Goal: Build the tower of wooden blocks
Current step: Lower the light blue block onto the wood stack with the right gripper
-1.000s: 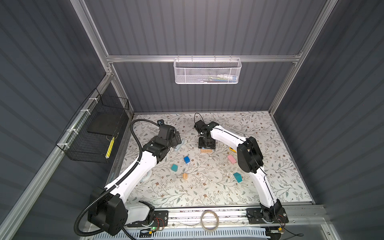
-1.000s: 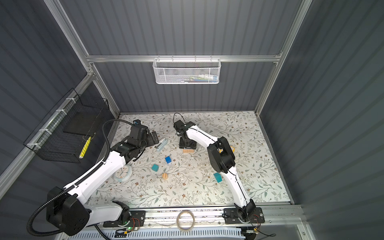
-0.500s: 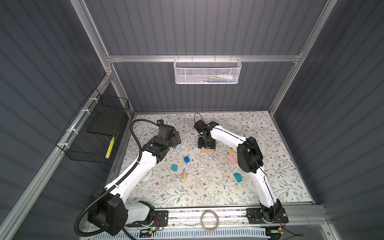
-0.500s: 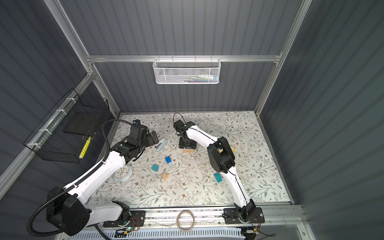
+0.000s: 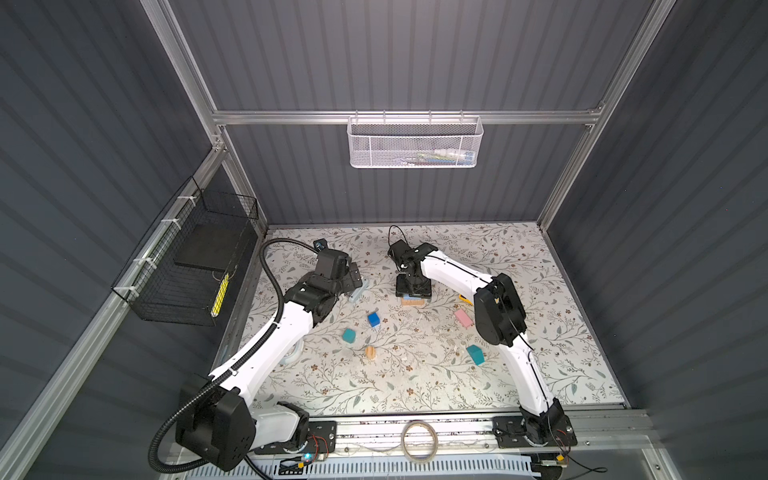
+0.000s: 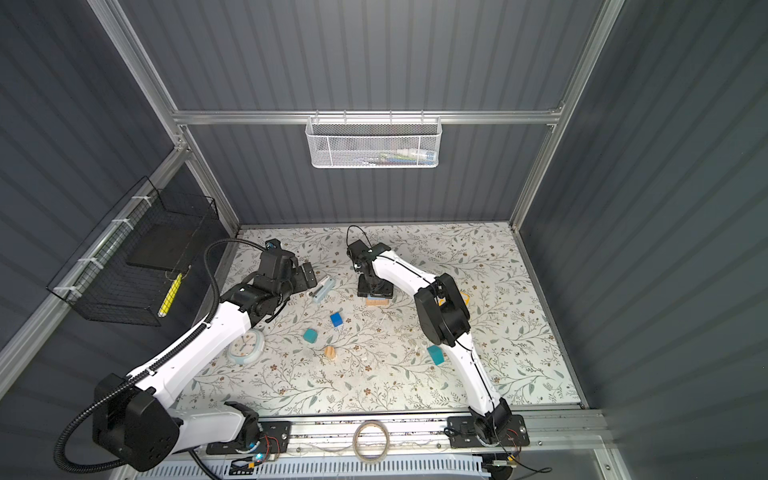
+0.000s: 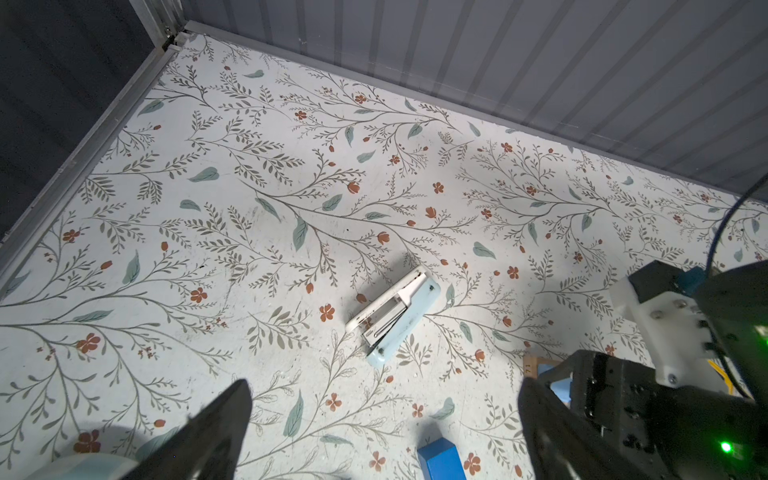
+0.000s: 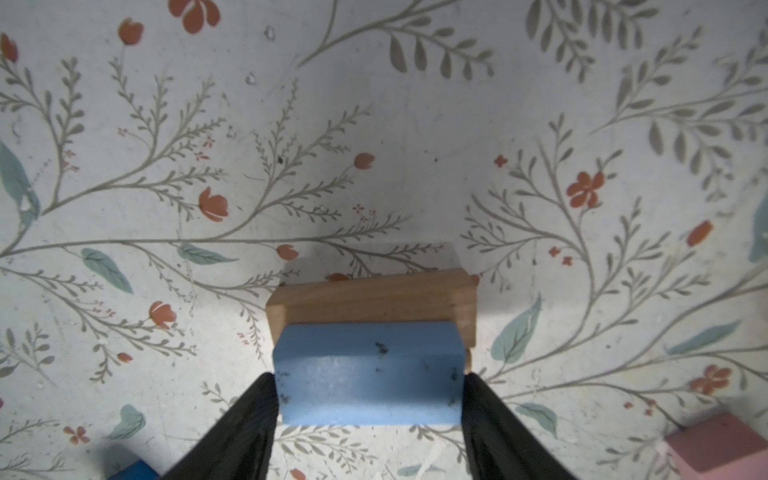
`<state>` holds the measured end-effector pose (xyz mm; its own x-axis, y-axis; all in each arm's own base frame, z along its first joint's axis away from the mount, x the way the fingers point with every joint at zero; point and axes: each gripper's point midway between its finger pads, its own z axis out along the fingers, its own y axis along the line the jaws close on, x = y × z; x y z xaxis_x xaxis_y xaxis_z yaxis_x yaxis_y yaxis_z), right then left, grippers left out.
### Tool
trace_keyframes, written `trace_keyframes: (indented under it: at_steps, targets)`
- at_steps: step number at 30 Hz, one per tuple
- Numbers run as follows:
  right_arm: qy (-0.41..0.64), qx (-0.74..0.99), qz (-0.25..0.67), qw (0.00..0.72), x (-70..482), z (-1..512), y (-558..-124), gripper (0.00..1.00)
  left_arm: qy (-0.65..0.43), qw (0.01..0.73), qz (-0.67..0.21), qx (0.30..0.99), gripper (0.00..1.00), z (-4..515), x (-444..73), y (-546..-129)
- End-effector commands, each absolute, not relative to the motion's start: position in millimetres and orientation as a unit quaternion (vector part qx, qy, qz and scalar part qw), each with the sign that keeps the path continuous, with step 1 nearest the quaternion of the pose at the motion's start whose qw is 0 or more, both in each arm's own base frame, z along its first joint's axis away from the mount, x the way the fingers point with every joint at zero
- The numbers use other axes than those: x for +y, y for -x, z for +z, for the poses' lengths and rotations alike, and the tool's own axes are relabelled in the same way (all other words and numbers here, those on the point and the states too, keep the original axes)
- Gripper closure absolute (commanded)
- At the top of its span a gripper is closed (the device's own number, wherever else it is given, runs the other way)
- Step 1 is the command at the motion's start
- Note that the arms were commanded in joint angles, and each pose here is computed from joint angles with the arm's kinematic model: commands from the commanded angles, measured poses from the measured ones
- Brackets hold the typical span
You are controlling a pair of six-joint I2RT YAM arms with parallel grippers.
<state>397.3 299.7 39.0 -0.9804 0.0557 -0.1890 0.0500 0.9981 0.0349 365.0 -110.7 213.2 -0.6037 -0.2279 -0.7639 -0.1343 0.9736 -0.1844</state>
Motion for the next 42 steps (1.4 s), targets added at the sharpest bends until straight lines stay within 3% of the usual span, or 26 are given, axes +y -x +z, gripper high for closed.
trace_keyframes:
  at_steps: [1, 13, 23, 42]
  targets:
    - [-0.033, 0.996, 0.001, 0.086, 295.0, 32.1, -397.6, 0.29, 0.097, 0.431, -0.053, 0.896, 0.0, 211.6, -109.5, -364.9]
    - [-0.027, 0.996, -0.001, 0.083, 294.1, 31.5, -396.2, 0.34, 0.098, 0.43, -0.053, 0.896, 0.0, 211.3, -108.8, -364.9]
    - [-0.025, 0.996, -0.007, 0.082, 292.3, 30.6, -395.9, 0.3, 0.098, 0.429, -0.055, 0.896, 0.0, 211.2, -109.2, -364.7]
    - [-0.012, 0.997, -0.008, 0.079, 292.9, 28.0, -395.6, 0.32, 0.097, 0.427, -0.056, 0.897, 0.0, 210.6, -109.2, -364.5]
